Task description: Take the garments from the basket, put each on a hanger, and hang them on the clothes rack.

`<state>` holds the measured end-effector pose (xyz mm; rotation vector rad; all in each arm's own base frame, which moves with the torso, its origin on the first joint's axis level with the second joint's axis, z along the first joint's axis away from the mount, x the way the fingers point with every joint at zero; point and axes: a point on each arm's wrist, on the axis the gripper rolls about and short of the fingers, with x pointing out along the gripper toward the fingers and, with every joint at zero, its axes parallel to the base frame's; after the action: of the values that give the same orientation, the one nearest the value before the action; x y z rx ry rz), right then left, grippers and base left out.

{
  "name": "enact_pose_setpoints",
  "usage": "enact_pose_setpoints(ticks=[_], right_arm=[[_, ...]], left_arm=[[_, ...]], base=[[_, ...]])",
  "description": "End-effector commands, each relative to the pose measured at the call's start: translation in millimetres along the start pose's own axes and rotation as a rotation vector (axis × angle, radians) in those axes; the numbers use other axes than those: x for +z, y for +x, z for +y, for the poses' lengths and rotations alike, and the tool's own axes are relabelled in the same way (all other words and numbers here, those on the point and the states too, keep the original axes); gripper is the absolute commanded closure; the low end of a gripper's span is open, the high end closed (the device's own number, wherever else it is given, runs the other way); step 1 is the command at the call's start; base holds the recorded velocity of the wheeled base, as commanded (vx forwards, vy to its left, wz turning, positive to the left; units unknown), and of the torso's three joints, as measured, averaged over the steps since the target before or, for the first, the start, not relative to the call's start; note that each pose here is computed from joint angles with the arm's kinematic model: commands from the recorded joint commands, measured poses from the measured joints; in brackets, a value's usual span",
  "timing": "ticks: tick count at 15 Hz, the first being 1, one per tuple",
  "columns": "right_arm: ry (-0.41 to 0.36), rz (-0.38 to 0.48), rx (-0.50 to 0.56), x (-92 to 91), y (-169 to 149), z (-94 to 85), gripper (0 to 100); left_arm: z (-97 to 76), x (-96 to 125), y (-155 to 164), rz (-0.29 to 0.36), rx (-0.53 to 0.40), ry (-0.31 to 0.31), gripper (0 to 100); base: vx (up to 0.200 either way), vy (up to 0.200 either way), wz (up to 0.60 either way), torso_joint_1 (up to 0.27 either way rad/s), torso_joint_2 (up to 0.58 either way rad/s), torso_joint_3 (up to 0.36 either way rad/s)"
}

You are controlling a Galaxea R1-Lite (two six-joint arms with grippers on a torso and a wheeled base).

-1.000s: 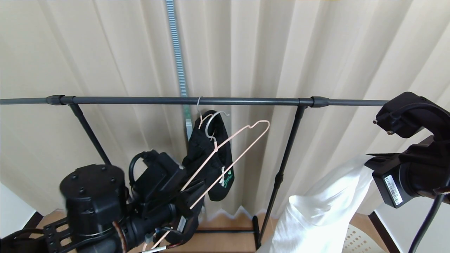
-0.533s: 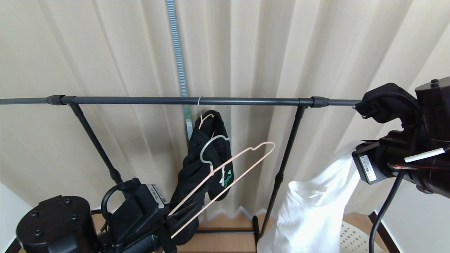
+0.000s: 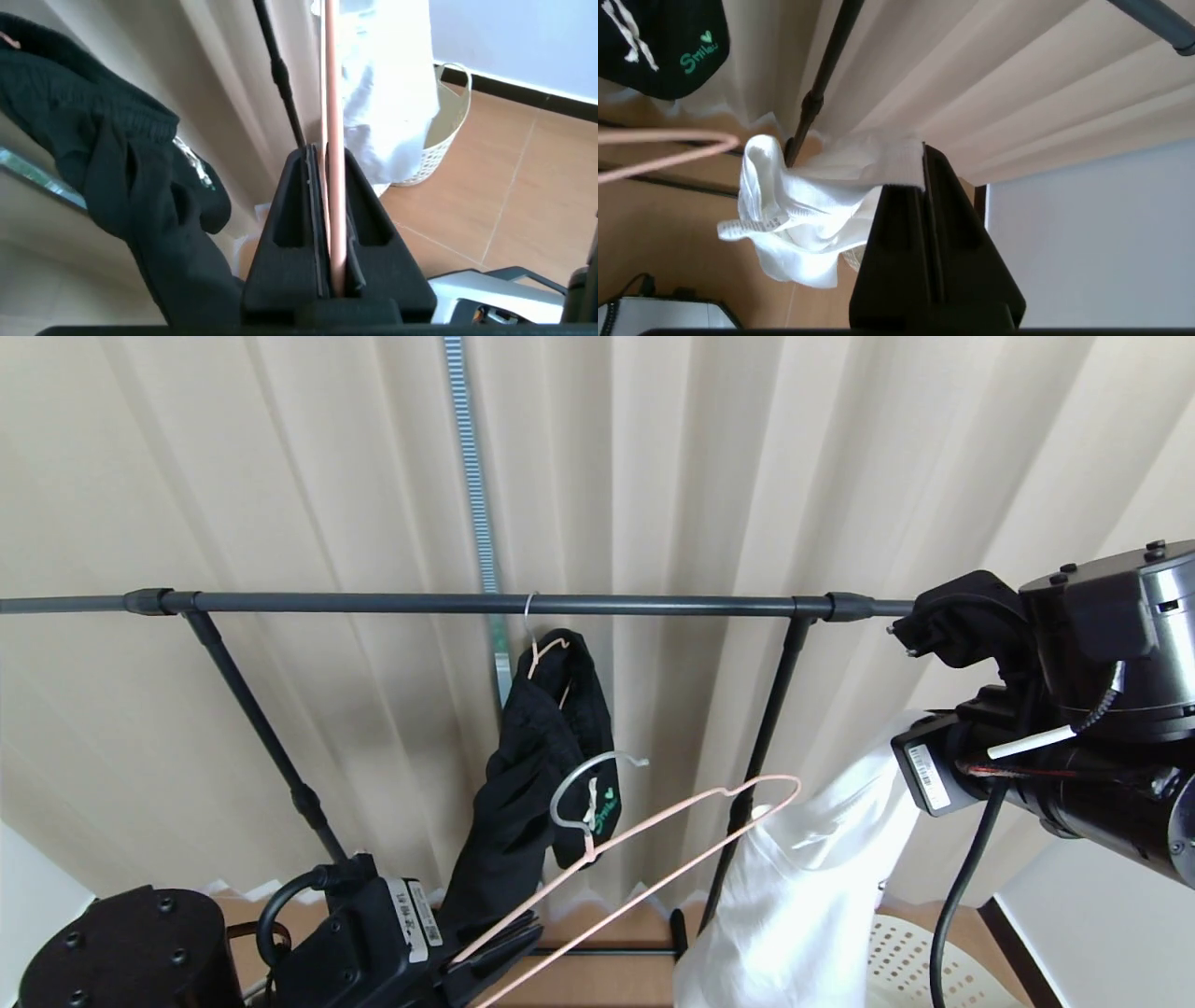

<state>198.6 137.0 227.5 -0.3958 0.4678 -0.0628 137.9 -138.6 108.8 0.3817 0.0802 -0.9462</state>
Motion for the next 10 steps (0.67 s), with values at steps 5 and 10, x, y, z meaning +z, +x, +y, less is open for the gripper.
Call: enact_pose_setpoints(ticks=[5, 10], right_arm=[[-0.016, 0.019, 0.001, -1.5, 7.1, 6.3, 100], [-0.019, 0.017, 0.01, -1.5, 11.8, 14.1, 100]], left_arm=[[-3.4, 1.0, 2.1, -0.013, -0.046, -0.003, 100], [-7.0, 2.7, 3.1, -0.021, -0.068, -0.001, 100]], base=[[0.0, 0.0, 0.0, 0.0, 0.0, 0.0], [0.0, 0.0, 0.0, 0.0, 0.0, 0.0]])
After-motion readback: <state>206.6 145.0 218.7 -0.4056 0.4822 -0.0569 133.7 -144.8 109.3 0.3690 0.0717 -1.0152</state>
